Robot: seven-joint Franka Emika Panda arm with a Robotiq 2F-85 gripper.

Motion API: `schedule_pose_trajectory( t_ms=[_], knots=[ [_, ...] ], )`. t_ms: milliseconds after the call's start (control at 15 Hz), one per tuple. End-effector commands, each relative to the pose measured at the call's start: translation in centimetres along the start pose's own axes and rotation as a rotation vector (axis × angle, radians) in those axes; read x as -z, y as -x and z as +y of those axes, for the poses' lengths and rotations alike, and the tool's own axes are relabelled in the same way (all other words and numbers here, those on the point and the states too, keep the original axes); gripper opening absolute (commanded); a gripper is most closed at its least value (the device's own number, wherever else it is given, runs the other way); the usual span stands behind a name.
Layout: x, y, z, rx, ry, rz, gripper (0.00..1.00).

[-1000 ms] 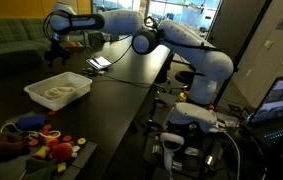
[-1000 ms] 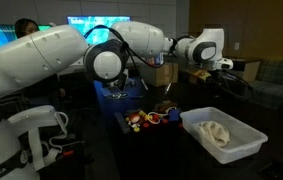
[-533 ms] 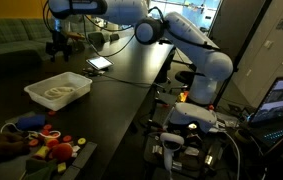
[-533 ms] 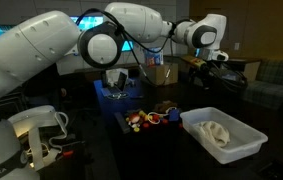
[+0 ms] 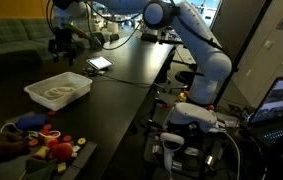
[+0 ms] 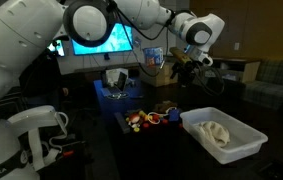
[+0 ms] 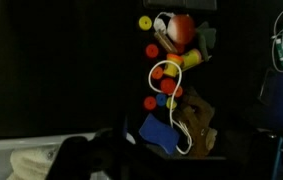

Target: Use the towel to push all the objects to the left

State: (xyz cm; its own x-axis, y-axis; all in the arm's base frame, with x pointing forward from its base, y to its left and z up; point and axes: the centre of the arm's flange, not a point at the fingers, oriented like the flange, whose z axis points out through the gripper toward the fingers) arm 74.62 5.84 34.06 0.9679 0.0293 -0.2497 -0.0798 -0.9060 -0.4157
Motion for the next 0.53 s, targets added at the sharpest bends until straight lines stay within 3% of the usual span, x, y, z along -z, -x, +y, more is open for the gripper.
schedule_pose_trajectory(
  t_ms=[0, 400, 467],
  knots=[
    [-2.7, 7.4, 2.6, -0.023, -0.005, -0.03, 1.0],
    [-4.7, 7.7, 9.7, -0.036, 0.129, 0.212, 1.0],
    [-2.7, 1.3, 8.0, -0.052, 0.093, 0.142, 1.0]
  ],
)
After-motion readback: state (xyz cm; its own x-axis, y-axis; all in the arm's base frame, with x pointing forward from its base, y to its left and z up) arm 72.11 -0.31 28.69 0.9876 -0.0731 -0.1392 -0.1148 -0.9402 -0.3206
